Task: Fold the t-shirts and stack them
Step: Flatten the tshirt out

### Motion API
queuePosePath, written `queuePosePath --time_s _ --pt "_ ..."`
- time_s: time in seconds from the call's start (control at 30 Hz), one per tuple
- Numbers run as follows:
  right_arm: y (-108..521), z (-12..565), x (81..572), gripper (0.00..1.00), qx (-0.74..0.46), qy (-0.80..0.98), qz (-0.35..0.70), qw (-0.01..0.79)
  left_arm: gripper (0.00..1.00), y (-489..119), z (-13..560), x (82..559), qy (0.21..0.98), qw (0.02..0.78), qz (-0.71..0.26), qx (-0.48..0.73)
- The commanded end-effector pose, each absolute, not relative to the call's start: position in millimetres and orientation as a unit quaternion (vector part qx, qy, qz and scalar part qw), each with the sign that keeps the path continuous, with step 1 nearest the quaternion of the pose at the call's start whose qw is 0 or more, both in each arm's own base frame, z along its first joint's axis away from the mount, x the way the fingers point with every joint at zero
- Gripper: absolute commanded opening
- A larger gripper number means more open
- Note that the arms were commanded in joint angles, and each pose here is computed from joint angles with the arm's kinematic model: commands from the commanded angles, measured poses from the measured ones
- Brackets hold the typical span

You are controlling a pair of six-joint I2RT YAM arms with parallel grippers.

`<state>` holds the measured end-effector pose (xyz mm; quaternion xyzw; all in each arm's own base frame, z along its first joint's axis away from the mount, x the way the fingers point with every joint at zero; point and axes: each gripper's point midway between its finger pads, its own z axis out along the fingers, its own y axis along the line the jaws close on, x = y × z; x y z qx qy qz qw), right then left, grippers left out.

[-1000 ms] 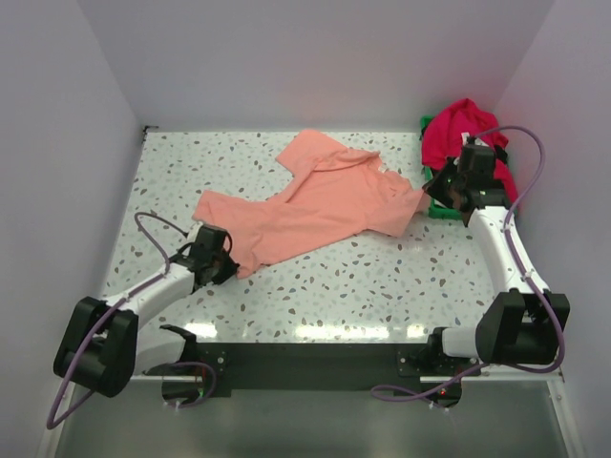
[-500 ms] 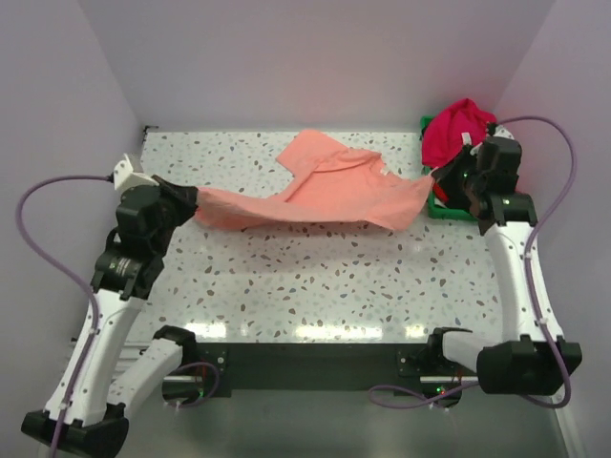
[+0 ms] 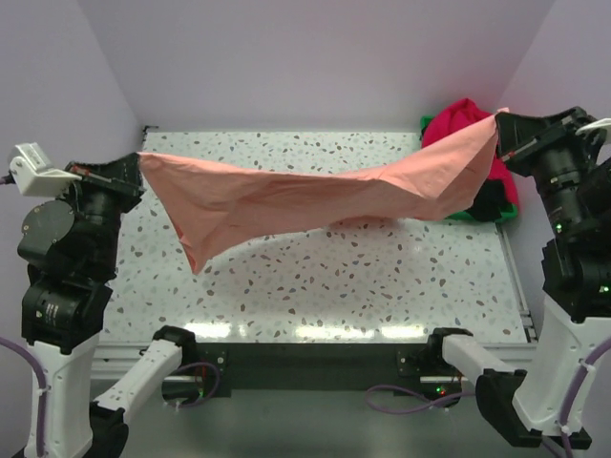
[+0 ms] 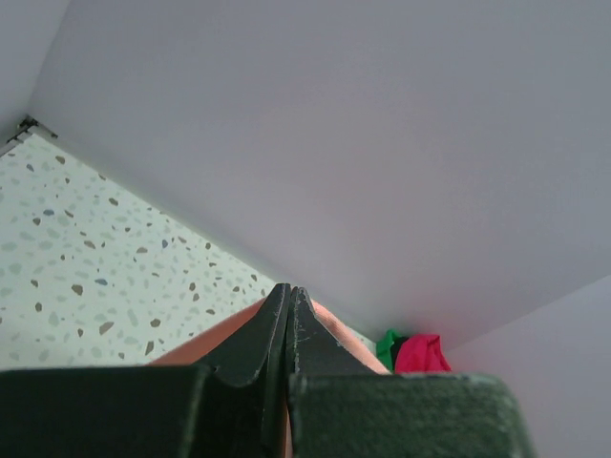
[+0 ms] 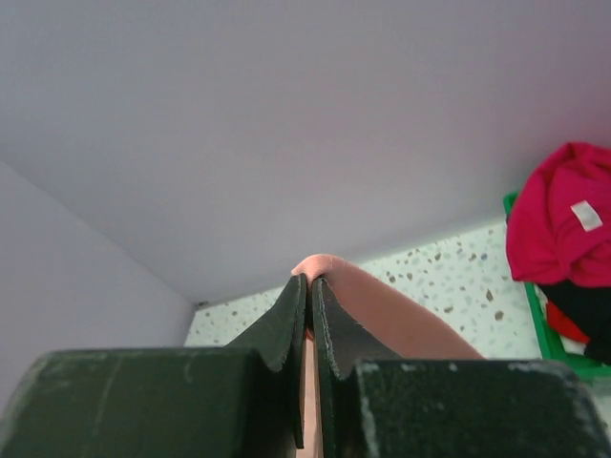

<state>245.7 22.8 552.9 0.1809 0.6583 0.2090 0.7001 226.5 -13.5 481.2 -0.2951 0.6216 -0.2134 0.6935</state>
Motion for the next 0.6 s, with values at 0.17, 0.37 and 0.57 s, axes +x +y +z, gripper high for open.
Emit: queuePosePath --time_s 0.17,0.37,0.57 --pt "41.6 573.9 325.9 0.0 0.168 0.635 0.287 0.698 0.0 -25.2 506.4 299.3 0.607 0.719 -0.196 -0.276" --pt "58.0 549.7 418.3 0.0 0.16 0.631 0.353 0.671 0.0 -20.6 500.7 384.9 0.608 0.72 -0.209 -0.261" --pt "77.1 569.3 489.0 0.0 0.143 0.613 0.391 0.671 0.0 6.8 533.4 463.5 0.585 0.731 -0.26 -0.236"
